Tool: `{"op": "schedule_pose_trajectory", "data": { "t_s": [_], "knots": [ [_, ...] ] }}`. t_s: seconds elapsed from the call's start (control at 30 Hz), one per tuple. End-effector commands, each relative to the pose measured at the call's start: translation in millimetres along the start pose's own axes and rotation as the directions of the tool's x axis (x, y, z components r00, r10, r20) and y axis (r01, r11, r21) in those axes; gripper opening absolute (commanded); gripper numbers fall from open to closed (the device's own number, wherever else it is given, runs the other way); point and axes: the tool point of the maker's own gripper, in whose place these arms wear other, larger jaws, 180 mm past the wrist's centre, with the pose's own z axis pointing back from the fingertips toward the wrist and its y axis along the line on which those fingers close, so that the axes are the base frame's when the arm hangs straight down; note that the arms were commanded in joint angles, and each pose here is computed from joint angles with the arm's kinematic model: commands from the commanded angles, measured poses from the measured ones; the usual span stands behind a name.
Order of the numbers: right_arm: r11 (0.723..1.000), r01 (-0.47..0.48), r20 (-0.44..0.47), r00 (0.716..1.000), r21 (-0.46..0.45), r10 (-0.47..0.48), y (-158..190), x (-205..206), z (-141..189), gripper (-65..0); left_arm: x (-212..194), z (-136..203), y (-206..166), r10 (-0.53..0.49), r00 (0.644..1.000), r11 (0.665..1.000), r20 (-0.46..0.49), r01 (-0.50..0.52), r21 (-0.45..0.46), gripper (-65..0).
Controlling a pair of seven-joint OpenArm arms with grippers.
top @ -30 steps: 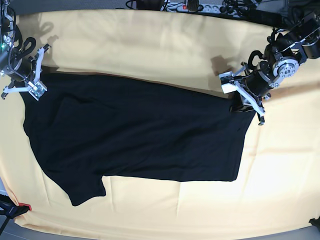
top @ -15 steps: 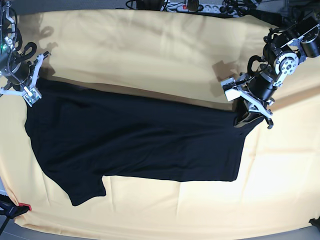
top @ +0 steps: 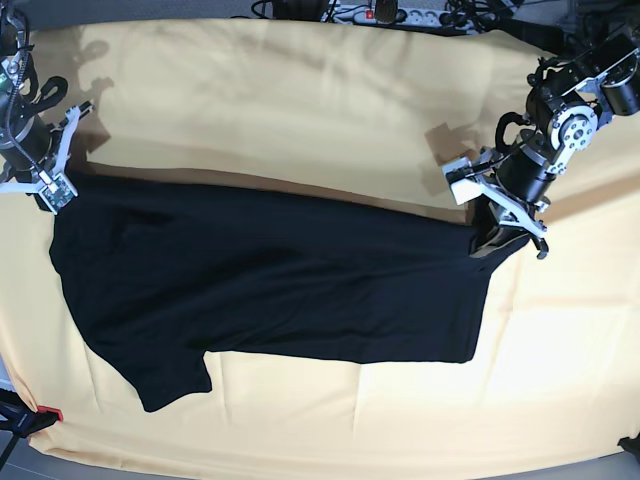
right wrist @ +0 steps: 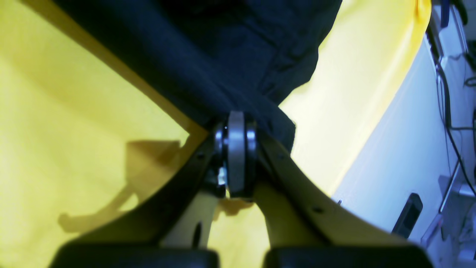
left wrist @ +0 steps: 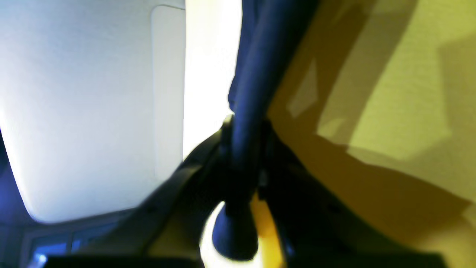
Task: Fold the T-shirt properly
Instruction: 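Pull the held shirt edge with both grippers to straighten it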
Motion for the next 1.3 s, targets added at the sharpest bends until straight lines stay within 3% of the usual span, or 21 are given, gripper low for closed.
{"op": "schedule_pose_trajectory", "data": {
  "t_s": [0.0,0.07,0.17,0.23,0.3,0.53,0.67,0.8,1.03,1.13,1.23,1.27],
  "knots": [
    [0.999,-0.016,0.02,1.0,-0.034,0.017,-10,7,4,-65.0,-2,-1,42,-0.038,0.999,0.989,-0.003,0.038,0.14,-52.8],
    [0.999,-0.014,0.022,1.0,-0.031,0.015,-10,7,4,-65.0,-7,-1,37,-0.035,0.999,0.993,-0.031,0.039,0.116,-46.6],
    [0.999,-0.014,0.022,1.0,-0.031,0.015,-9,7,4,-65.0,-13,-1,24,-0.039,0.997,0.998,-0.061,0.042,0.042,-45.7],
    [0.999,-0.014,0.022,1.0,-0.031,0.014,-10,7,4,-65.0,-14,-1,16,-0.038,0.997,0.999,-0.064,0.038,-0.003,-52.3],
    [0.999,-0.014,0.021,1.0,-0.031,0.015,-10,7,4,-65.0,-14,-1,14,-0.041,0.997,0.999,-0.064,0.04,-0.009,-64.6],
    [0.999,-0.036,-0.043,0.998,-0.002,0.036,-3,-6,5,-65.0,-17,0,9,-0.03,0.997,0.999,-0.078,0.027,-0.042,-65.0],
    [0.996,-0.056,-0.117,0.991,0.068,0.064,19,-31,8,-65.0,-23,10,-14,-0.075,0.993,0.977,-0.09,0.056,-0.205,-65.0],
    [0.99,-0.063,-0.209,0.974,0.124,0.089,37,-58,14,-65.0,-17,28,-23,-0.092,0.994,0.958,-0.064,0.07,-0.277,-65.0],
    [0.98,-0.062,-0.285,0.951,0.19,0.116,58,-83,24,-65.0,2,71,-43,-0.125,0.992,0.896,0.0,0.113,-0.43,-65.0],
    [0.976,-0.071,-0.264,0.956,0.205,0.125,65,-79,29,-65.0,-2,76,-44,-0.146,0.989,0.885,-0.003,0.129,-0.448,-65.0],
    [0.976,-0.048,-0.144,0.986,0.212,0.08,70,-55,26,-65.0,-4,77,-44,-0.15,0.989,0.884,-0.005,0.132,-0.449,-65.0],
    [0.975,-0.042,-0.103,0.993,0.219,0.065,72,-47,25,-61.8,-4,77,-44,-0.15,0.989,0.883,-0.005,0.131,-0.45,-65.0]
  ]
}}
